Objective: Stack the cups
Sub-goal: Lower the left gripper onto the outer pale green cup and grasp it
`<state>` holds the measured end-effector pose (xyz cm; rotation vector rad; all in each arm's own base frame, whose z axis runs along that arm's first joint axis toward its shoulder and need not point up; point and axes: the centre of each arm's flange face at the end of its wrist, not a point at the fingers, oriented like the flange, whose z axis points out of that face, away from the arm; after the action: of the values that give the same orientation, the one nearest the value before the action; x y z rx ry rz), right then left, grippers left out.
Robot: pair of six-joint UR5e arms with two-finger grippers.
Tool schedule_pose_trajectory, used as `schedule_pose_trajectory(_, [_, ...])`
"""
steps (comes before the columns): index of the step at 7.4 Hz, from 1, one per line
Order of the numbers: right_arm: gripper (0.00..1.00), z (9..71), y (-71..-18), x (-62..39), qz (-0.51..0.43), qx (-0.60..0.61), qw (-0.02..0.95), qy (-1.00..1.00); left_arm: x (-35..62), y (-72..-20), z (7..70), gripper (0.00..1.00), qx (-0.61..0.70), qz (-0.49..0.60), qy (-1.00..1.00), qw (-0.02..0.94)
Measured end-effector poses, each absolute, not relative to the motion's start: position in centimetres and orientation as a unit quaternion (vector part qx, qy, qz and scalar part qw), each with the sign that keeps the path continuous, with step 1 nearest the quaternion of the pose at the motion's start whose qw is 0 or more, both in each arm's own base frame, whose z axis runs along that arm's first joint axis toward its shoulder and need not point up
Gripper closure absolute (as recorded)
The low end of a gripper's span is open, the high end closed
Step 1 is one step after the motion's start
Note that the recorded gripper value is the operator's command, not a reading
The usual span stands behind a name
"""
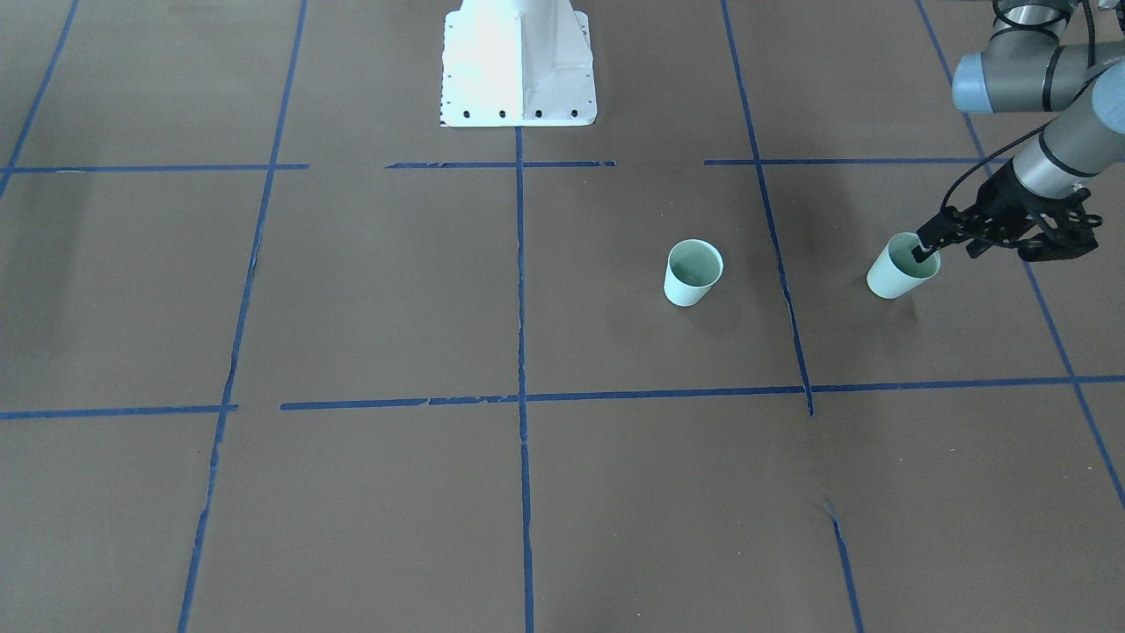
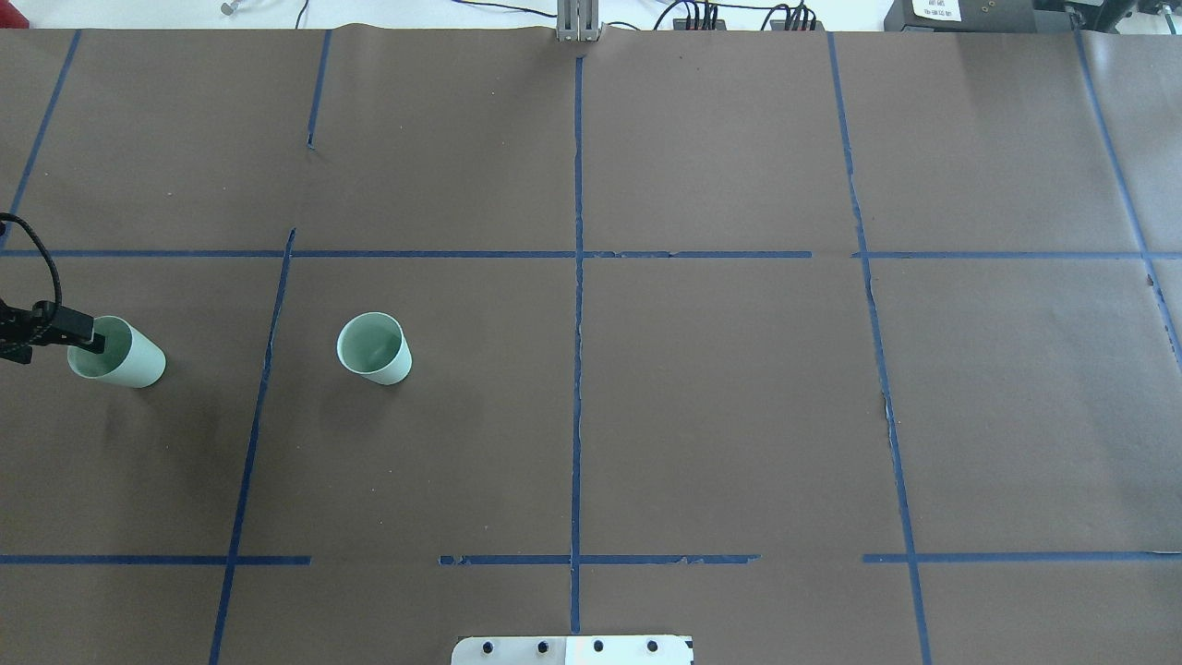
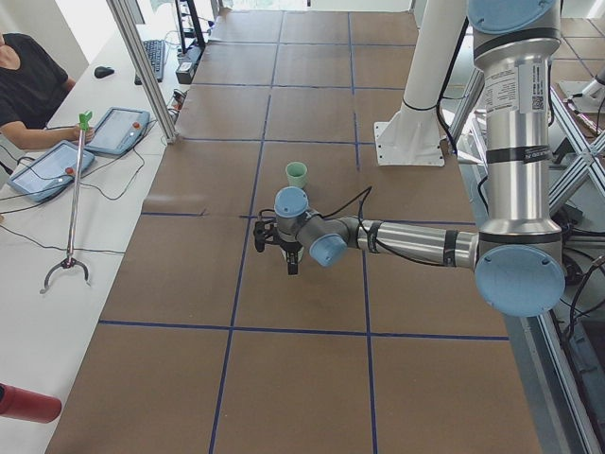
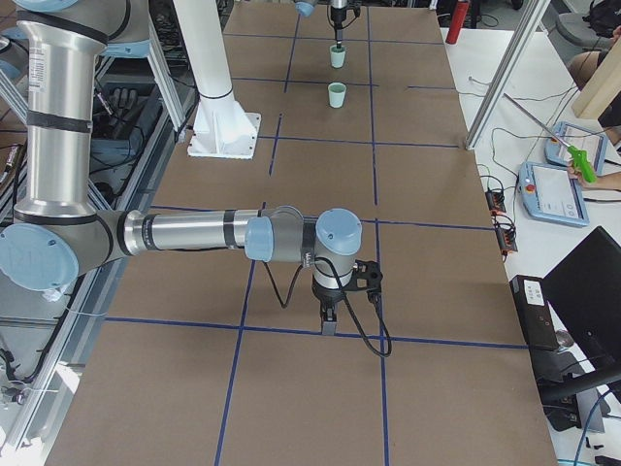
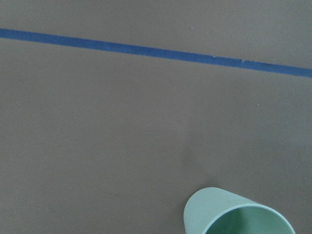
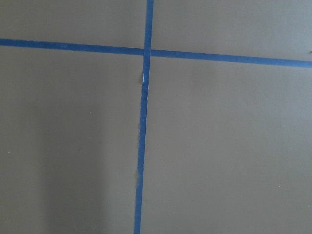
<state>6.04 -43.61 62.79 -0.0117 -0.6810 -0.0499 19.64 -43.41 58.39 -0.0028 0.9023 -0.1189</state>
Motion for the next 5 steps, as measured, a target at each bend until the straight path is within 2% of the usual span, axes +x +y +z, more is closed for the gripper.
schedule_pose_trajectory(1, [0.00, 62.79, -43.61, 6.04, -0.025, -0.006, 0.942, -0.334, 20.45, -43.03, 58.51, 0.87, -0.007, -0.054, 0.437, 0.898])
schedule_pose_trajectory(2, [0.00, 62.79, -43.61, 6.04, -0.024, -0.006, 0.942, -0.334, 20.89, -42.85, 58.51, 1.00, -0.009, -0.052, 0.437, 0.898])
schedule_pose_trajectory(5, [0.00, 62.80, -43.61, 6.04, -0.024, -0.006, 0.942, -0.334, 21.19, -43.03, 58.05, 1.00, -0.006, -0.048, 0.440, 0.897])
